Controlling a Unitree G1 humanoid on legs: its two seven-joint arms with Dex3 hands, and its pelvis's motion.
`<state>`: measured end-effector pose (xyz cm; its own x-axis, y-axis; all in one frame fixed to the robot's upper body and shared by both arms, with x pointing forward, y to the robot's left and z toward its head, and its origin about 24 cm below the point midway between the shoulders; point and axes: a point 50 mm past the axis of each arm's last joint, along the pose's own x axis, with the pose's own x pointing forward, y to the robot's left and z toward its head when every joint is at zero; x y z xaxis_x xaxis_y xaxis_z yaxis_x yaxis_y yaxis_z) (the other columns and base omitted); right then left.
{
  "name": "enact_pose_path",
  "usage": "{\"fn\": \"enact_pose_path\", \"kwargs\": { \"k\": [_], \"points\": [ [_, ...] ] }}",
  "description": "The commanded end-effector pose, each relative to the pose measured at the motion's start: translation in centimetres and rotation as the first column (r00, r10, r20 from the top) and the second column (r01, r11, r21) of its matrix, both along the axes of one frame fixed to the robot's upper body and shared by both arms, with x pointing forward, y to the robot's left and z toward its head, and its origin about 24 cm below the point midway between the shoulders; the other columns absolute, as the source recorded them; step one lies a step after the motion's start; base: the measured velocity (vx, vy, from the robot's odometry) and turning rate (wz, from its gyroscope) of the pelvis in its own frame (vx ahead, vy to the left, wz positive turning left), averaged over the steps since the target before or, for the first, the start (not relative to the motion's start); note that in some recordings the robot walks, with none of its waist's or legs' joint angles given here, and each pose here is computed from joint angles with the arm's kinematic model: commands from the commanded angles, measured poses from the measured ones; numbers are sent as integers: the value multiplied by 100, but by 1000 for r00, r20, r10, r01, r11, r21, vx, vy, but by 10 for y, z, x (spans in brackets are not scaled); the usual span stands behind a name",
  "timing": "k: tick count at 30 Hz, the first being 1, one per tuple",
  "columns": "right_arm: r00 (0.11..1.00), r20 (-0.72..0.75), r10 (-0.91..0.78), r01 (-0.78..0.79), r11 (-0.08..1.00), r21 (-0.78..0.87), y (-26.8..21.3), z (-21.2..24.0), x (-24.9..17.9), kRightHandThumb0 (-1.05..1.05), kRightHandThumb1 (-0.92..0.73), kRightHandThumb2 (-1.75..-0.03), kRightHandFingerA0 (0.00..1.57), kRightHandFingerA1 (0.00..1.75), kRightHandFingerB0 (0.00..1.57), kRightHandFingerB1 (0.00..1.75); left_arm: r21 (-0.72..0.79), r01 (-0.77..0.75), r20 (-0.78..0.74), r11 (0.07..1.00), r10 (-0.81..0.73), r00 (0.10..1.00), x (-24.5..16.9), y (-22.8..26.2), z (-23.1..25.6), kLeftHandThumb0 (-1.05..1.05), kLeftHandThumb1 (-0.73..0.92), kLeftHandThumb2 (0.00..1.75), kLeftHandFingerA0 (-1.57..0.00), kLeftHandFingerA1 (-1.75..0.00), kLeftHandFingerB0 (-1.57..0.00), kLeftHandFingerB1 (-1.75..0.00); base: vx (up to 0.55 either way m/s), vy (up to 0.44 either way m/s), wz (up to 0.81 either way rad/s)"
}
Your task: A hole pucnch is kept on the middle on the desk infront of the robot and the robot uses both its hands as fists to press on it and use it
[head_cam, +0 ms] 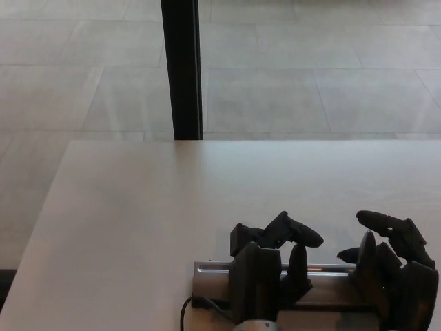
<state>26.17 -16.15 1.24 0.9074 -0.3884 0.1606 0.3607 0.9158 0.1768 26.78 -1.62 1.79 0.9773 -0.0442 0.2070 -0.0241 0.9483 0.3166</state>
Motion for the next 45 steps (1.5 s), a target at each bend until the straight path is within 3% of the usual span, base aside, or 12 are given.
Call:
{"fn": "enact_pose_path", "kwargs": {
  "k": [1,5,7,8,10,12,14,16,20,25,31,45],
  "points": [
    [956,-292,-2,147,869,473,-3,-65,-24,-45,-72,-71,86,120,72,97,142,-51,-13,989,54,998,-30,-14,-28,-30,75,82,-91,-170,-78,-123,0,0,0],
    [952,-307,-18,127,932,340,-4,-65,-25,-43,-74,-63,73,119,62,93,139,-59,-7,989,60,998,-30,-14,-29,-30,75,82,-90,-170,-77,-124,0,0,0],
    [963,-268,6,127,869,478,-2,-65,-26,-49,-75,-67,72,137,65,110,128,-59,-3,990,60,998,-31,-14,-28,-29,75,81,-88,-174,-72,-142,0,0,0],
    [959,-284,-22,127,925,358,-5,-64,-28,-37,-67,-64,93,129,81,110,119,-63,-1,991,64,998,-31,-14,-28,-28,75,81,-88,-175,-72,-139,0,0,0],
    [953,-281,-111,132,990,57,-3,-60,-32,-42,-67,-61,94,132,82,107,115,-67,5,991,67,998,-33,-13,-29,-28,76,81,-89,-175,-73,-137,0,0,0],
    [964,-234,-127,109,990,-90,-3,-55,-33,-40,-59,-58,99,145,85,123,95,-89,14,992,88,996,-33,-14,-27,-28,73,83,-88,-174,-75,-132,-9,-8,1],
    [991,-116,-64,82,984,159,-5,-53,-36,-32,-62,-65,90,158,81,139,67,-81,26,994,79,997,-37,-17,-26,-30,75,85,-88,-175,-73,-141,0,0,0],
    [989,-119,-82,75,995,-63,-9,-49,-35,-41,-64,-66,93,171,80,160,35,-98,40,995,97,994,-37,-18,-23,-30,73,88,-90,-175,-75,-139,0,0,0],
    [995,-64,-75,48,935,-351,-22,-27,-21,-50,-68,-87,100,175,74,161,-103,-86,66,991,93,993,-23,-13,-2,-30,76,89,-90,-175,-75,-140,0,0,0],
    [998,66,-16,39,933,-359,-24,2,-6,-44,-70,-84,98,175,72,161,-220,-11,114,975,37,993,-8,-8,26,-31,77,92,-89,-175,-62,-165,0,0,0],
    [971,225,85,10,920,-391,-31,58,13,-31,-66,-89,93,175,77,137,-404,42,105,914,1,994,20,5,83,-29,73,101,-92,-175,-60,-161,0,0,0],
    [892,448,52,194,853,-485,-144,204,-2,-32,-60,-104,103,175,81,138,-562,52,165,825,50,985,47,134,167,-32,72,90,-94,-175,-72,-149,0,0,0]
  ]
}}
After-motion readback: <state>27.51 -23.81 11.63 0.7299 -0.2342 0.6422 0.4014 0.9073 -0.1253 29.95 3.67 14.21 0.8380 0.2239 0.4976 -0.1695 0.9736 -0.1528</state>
